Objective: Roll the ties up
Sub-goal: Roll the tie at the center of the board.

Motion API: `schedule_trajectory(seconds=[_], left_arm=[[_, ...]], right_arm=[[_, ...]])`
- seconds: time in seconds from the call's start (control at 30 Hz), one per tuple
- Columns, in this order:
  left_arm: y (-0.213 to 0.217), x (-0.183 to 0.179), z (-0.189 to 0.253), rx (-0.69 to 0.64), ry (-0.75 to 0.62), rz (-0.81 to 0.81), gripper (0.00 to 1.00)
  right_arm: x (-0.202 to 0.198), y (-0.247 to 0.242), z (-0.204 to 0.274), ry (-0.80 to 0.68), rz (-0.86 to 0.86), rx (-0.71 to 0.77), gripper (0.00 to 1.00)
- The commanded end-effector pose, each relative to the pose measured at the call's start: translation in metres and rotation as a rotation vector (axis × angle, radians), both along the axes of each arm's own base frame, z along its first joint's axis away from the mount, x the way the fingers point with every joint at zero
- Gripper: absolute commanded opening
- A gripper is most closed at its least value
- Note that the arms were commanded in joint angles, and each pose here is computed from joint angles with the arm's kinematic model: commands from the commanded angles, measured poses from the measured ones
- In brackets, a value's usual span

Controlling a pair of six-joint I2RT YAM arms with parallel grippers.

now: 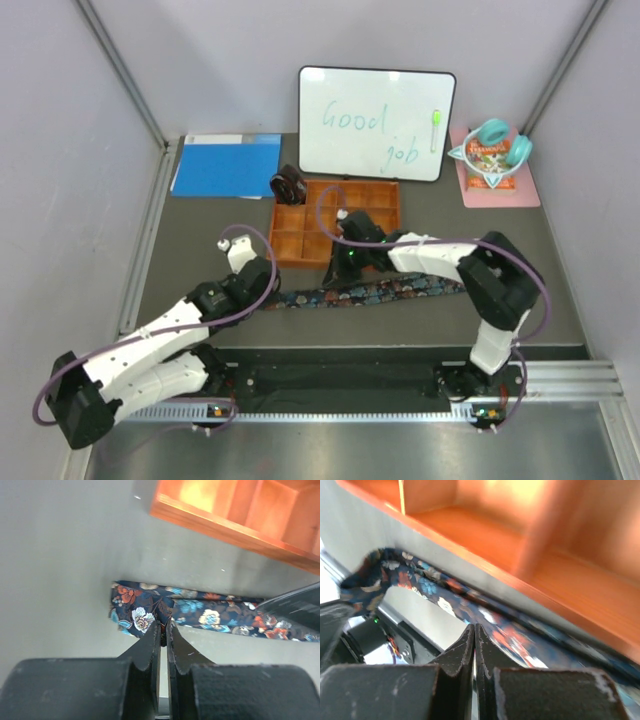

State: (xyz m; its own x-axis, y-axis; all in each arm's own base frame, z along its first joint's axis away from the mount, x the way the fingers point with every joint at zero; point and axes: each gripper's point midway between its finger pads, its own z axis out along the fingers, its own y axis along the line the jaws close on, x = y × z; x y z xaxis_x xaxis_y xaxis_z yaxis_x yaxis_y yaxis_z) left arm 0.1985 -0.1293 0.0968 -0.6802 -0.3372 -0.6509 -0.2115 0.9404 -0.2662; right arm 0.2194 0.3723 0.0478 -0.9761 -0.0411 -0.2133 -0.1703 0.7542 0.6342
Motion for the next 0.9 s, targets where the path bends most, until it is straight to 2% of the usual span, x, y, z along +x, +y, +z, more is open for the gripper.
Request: schedule_trajectory(seconds=[0.0,0.47,0.7,0.87], left_arm=[[-0.023,0.003,-0.002,-0.092,-0.007,-0.051,0.00],[-0.054,-0.006,-0.024,-0.149,0.049,-0.128,0.00],[-0.049,-0.001,-0.042,-0.097,0.060,-0.100,0.00],[-0.049,0.008,-0.034,-0.091,0.018,-0.075,0.00]], right_arm=[[0.018,-0.028,0.051,-0.139,-0.054,0.038,0.00],[0.014,-0.046,0.069,-0.184,-0.071,0.008,0.00],[0.012,-0.047,0.069,-0.185,-0.068,0.008,0.00],[0.011,-0.048,0.069,-0.183,-0.068,0.012,0.00]])
